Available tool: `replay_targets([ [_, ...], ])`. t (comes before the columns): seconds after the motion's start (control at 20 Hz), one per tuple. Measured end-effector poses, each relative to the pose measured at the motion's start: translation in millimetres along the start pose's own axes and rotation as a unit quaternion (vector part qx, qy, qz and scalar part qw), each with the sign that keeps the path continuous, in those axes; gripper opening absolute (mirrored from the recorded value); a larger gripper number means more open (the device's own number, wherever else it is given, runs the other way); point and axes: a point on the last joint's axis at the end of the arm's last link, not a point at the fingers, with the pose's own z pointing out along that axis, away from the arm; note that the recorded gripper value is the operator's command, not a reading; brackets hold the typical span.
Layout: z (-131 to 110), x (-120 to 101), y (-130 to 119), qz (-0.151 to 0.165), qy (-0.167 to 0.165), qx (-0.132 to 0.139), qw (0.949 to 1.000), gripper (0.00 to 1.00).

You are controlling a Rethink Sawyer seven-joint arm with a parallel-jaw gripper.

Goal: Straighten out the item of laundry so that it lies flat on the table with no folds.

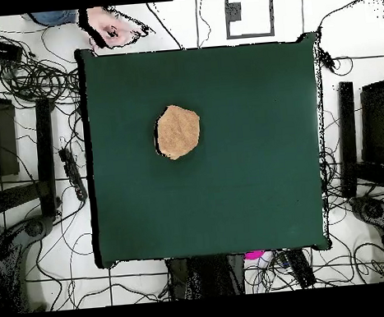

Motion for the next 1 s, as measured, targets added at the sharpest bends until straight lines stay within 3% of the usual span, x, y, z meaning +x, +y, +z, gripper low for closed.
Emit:
replay_targets([
  [0.55,9,0,-45,0.018,0.000,0.008,0.9998,1.00],
  [1.0,15,14,-55,0.014,0.014,0.012,0.9997,1.00],
])
